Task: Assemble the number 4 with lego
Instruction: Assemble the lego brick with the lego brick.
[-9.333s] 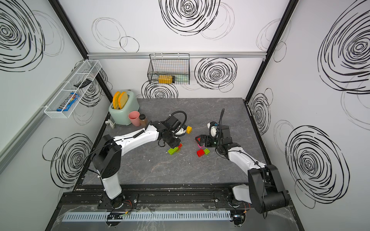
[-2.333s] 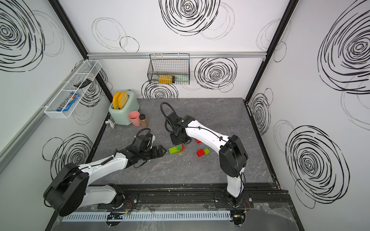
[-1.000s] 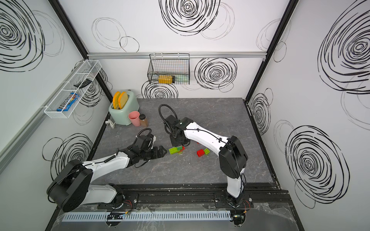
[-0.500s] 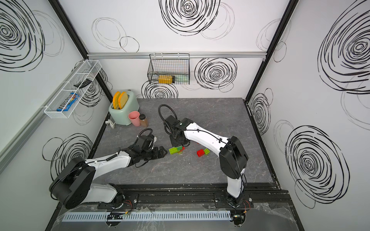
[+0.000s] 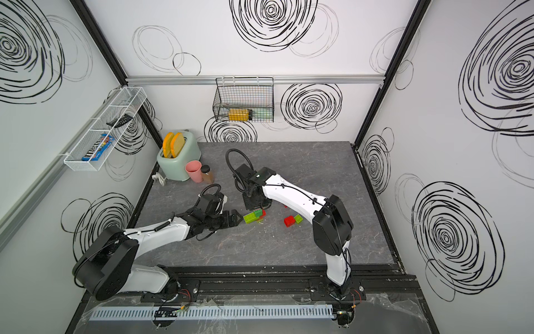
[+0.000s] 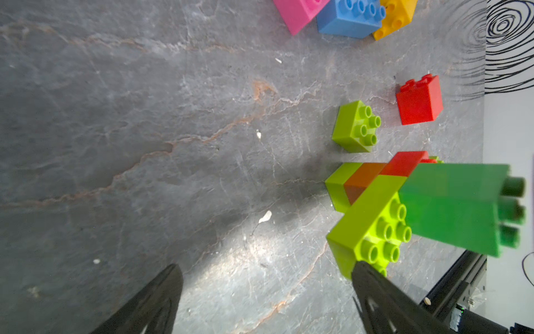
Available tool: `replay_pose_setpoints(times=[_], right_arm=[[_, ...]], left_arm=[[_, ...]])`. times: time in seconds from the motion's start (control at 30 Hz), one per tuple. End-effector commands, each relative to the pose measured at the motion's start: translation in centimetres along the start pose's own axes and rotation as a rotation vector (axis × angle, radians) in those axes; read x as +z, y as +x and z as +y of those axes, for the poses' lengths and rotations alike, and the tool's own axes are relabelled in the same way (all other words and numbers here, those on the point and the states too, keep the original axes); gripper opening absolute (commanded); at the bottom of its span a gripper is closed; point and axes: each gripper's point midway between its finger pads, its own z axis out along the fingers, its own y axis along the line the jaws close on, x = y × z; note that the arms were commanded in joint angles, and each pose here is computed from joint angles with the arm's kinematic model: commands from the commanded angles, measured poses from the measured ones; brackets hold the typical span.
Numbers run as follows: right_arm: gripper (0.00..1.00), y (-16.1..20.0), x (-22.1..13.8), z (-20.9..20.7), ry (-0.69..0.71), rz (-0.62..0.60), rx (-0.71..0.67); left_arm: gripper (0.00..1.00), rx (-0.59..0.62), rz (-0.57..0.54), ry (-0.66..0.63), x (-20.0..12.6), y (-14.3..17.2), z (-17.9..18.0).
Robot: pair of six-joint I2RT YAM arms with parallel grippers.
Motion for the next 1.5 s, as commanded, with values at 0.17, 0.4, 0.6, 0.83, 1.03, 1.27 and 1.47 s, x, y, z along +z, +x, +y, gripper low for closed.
replay_pose_setpoints(times=[0.17, 0.4, 0.6, 0.83, 1.03, 1.27, 1.47], right_arm=[[0.00, 1.3, -1.4, -1.0, 0.033, 0.021, 0.011], [0.00, 2.1, -0.3, -1.2, 0.026, 0.041, 0.000], [0.00, 2.2, 0.5, -1.3, 0.026, 0.050, -0.008], [0.00, 3.3, 1.8, -2.0, 0.037, 0.094, -0.044], [0.00, 4.2, 2.5, -2.0, 0.024, 0.155, -0.128], [0.00, 5.1, 3.4, -2.2, 0.039, 0.229, -0.170], [0.00, 2.8, 1.5, -1.3, -0.002, 0.149, -0.198]], left_arm=[[0.96, 0.027, -0.029, 0.029, -0.2, -1.1, -1.3], [0.96, 0.028, -0.028, 0.027, -0.2, -1.1, -1.2], [0.96, 0.027, -0.024, 0.025, -0.1, -1.0, -1.1], [0.96, 0.031, -0.018, 0.029, 0.0, -1.0, -1.3], [0.96, 0.035, -0.018, 0.031, 0.1, -1.0, -1.3], [0.96, 0.038, -0.017, 0.033, 0.1, -1.0, -1.4], [0.96, 0.059, -0.021, 0.045, -0.1, -1.0, -1.9]])
